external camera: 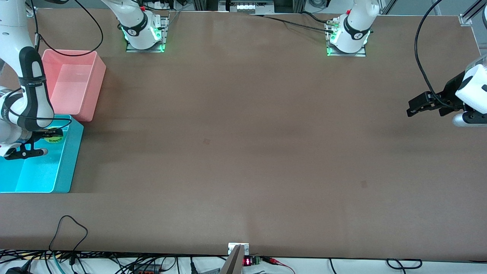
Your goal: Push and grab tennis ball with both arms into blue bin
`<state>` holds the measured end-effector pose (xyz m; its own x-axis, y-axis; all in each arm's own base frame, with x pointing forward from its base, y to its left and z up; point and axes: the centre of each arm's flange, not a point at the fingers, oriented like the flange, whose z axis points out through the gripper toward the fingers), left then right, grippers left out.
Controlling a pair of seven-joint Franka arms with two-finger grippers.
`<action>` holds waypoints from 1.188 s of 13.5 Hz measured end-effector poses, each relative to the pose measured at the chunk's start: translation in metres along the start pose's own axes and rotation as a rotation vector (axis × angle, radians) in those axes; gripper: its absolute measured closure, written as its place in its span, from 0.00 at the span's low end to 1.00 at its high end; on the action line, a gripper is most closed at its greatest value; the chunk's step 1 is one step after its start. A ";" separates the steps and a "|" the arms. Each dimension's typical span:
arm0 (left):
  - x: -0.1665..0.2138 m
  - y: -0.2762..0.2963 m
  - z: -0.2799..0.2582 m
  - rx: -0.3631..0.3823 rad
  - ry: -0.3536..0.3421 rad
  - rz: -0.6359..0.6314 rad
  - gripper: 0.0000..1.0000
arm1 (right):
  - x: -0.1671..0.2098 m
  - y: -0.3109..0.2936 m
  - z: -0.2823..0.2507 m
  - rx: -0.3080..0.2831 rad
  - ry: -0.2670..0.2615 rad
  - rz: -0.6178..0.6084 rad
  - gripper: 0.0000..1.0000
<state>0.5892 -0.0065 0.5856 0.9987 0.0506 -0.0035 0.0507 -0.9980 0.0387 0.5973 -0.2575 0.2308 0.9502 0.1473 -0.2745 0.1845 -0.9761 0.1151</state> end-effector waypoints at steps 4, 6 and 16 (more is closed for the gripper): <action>0.000 0.000 0.000 0.000 0.000 0.000 0.00 | 0.002 0.000 0.001 -0.006 0.009 0.001 0.01; 0.000 -0.001 0.000 0.000 0.000 -0.001 0.00 | 0.007 0.001 -0.011 -0.017 0.033 0.001 0.00; 0.000 -0.001 0.000 0.000 -0.001 -0.002 0.00 | -0.026 -0.096 -0.273 -0.022 0.323 -0.117 0.00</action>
<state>0.5892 -0.0054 0.5854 0.9986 0.0525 -0.0042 0.0527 -0.9979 0.0386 0.6235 -0.1243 0.4875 0.9521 0.3044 0.0293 0.2988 -0.9465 0.1222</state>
